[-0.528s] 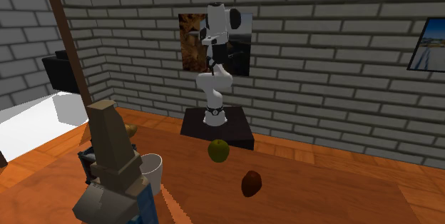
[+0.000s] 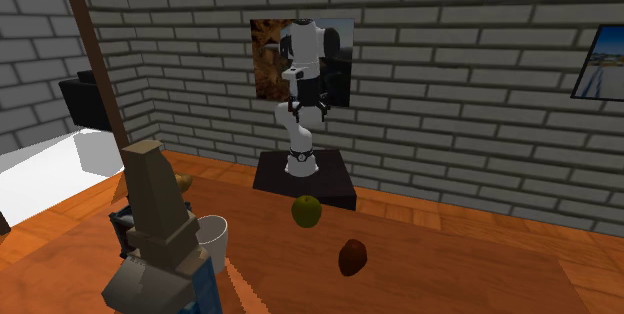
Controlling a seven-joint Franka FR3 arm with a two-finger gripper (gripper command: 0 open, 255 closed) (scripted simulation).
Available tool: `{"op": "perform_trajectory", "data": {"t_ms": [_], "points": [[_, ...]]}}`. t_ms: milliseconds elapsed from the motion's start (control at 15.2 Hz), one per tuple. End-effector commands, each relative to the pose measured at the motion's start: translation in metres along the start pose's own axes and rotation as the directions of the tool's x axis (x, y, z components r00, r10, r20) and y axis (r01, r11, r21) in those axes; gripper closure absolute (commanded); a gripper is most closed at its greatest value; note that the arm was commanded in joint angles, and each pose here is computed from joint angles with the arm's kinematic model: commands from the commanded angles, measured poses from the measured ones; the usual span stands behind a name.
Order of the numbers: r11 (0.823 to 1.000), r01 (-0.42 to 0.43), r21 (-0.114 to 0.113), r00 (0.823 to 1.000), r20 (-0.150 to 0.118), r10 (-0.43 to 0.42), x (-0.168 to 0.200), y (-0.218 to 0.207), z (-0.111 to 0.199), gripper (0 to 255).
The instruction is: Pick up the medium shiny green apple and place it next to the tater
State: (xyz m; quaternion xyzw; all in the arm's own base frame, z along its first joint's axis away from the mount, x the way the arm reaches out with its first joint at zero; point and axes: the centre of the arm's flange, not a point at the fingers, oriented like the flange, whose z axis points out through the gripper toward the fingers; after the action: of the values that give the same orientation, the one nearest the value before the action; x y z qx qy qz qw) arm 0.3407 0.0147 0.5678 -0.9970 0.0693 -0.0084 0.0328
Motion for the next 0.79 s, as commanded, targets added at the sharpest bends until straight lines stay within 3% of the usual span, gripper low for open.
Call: {"op": "perform_trajectory", "data": {"t_ms": [0, 726], "points": [[1.0, -0.007, -0.004, 1.0, -0.014, 0.007, 0.023, -0.002, 0.015, 0], [0.998, -0.049, -0.025, 0.996, -0.075, 0.047, 0.133, 0.0, 0.098, 0]]}}
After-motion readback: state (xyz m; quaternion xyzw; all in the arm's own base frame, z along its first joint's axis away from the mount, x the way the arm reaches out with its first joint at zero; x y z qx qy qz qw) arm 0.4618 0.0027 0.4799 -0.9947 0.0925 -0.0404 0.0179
